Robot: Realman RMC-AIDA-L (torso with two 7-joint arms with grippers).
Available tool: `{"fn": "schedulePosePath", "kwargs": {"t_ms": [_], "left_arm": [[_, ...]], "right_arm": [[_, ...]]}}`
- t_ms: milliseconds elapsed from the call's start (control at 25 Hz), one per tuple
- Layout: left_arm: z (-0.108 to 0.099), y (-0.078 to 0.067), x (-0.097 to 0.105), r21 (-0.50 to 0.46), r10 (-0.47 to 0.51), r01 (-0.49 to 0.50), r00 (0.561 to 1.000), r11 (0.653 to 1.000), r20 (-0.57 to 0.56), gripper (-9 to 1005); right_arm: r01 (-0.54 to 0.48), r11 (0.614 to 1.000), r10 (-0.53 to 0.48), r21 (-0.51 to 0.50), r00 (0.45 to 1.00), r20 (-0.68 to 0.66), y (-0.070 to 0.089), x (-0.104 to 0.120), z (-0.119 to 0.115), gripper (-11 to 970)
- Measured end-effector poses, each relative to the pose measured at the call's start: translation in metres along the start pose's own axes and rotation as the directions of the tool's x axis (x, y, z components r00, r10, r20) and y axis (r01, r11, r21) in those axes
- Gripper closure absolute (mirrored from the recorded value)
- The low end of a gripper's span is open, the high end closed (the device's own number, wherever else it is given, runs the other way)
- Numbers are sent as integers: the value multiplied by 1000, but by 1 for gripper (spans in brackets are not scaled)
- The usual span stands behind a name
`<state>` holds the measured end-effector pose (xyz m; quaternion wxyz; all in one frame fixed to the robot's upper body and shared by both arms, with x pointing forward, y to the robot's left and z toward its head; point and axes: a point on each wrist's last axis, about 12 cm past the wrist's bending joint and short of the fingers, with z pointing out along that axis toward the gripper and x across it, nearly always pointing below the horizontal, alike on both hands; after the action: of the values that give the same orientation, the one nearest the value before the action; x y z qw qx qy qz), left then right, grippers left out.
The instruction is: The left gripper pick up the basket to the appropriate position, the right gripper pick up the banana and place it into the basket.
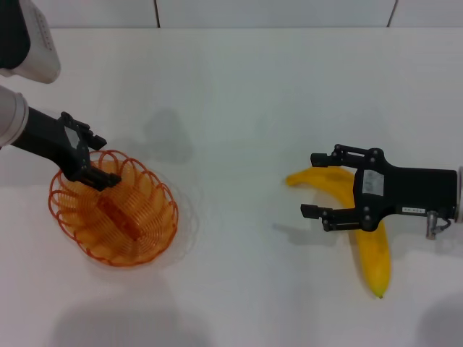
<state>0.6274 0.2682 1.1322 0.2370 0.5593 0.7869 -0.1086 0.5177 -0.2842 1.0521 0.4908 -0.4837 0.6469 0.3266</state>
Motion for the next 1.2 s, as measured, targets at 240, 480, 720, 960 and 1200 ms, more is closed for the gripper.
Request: {"fn": "schedulePosePath", "kwargs": {"t_ms": [240, 480, 720, 960, 1200], "left_arm": [[0, 1, 0, -8, -9, 9, 1000, 1000, -2, 278], [-2, 3, 2, -17, -24, 24, 1000, 1000, -15, 516], [-3, 7, 3, -46, -45, 45, 999, 998, -11, 651], [-4, 8, 3, -50, -47, 46, 999, 998, -19, 792], [-5, 8, 3, -47, -49, 48, 999, 998, -19, 916]], "right_arm": [[-1, 1000, 1, 1, 1000, -1, 0, 0, 0, 97], [-2, 1000, 2, 1, 1000, -1, 0, 1, -1, 97], [-2, 1000, 2, 2, 1000, 0, 0, 1, 0, 97], [-3, 1000, 3, 5, 1000, 3, 0, 0, -1, 97], [-4, 1000, 4, 4, 1000, 2, 1, 1, -1, 97]]}}
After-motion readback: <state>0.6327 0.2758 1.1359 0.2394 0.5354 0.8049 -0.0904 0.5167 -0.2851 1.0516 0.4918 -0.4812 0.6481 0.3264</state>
